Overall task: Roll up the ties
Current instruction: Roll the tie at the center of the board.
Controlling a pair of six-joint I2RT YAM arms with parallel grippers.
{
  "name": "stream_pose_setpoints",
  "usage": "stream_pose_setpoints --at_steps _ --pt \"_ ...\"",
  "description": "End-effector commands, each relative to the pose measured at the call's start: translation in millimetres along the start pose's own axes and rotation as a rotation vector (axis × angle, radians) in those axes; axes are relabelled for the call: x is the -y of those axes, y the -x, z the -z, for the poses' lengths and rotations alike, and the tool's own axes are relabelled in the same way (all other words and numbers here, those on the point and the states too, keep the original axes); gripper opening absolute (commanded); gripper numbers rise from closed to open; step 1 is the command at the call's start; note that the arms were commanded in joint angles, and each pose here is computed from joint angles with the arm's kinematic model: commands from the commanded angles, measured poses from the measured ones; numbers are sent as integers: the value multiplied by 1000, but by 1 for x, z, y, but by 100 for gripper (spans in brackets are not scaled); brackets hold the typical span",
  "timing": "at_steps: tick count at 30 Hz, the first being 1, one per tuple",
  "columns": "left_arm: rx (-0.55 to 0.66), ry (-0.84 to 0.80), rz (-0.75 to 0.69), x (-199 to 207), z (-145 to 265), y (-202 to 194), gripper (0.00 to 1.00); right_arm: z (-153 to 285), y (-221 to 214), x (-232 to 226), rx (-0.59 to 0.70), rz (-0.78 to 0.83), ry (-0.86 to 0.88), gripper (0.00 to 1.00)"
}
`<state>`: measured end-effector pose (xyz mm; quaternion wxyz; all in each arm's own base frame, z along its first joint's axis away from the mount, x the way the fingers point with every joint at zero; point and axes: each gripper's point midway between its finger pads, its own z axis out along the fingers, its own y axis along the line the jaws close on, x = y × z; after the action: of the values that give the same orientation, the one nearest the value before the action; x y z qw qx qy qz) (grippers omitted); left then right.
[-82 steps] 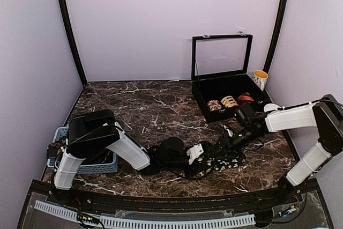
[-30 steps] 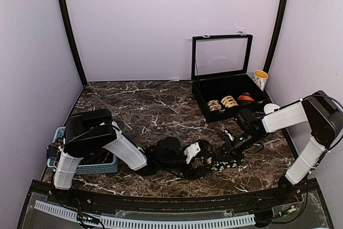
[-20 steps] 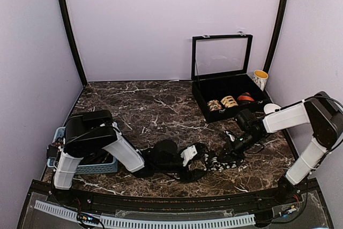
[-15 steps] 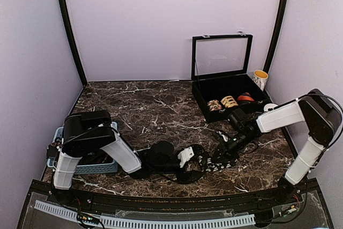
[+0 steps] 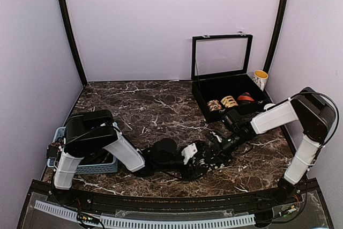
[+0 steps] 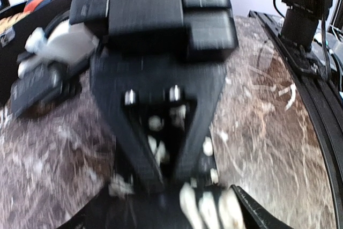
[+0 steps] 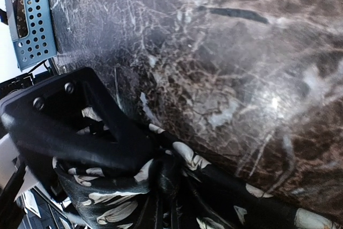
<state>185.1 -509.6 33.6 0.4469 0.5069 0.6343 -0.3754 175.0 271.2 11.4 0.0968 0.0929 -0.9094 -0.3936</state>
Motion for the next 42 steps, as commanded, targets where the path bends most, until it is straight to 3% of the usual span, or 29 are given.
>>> stream_pose_setpoints --at_steps 1,4,8,12,19,27,33,42 --pt "27 -45 6 4 -12 10 72 -13 -35 89 -53 -140 -343 0" --pt "12 -52 21 4 -16 5 64 -13 -35 89 -50 -140 -344 0" --pt "-104 -53 3 8 -12 -27 48 -10 -32 86 -35 -135 -341 0" --pt "-200 -21 -17 7 2 -56 47 -5 -26 73 -13 -107 -304 0" --pt "-291 -6 -30 6 3 -78 45 20 -4 6 99 12 -121 36" --pt "-322 -18 -32 9 1 -85 45 38 -1 -41 159 76 43 48" --pt "-326 -24 -35 11 0 -85 45 26 0 -46 125 80 56 47" --pt "-332 -29 -39 11 -1 -85 45 10 -10 -40 60 87 2 29"
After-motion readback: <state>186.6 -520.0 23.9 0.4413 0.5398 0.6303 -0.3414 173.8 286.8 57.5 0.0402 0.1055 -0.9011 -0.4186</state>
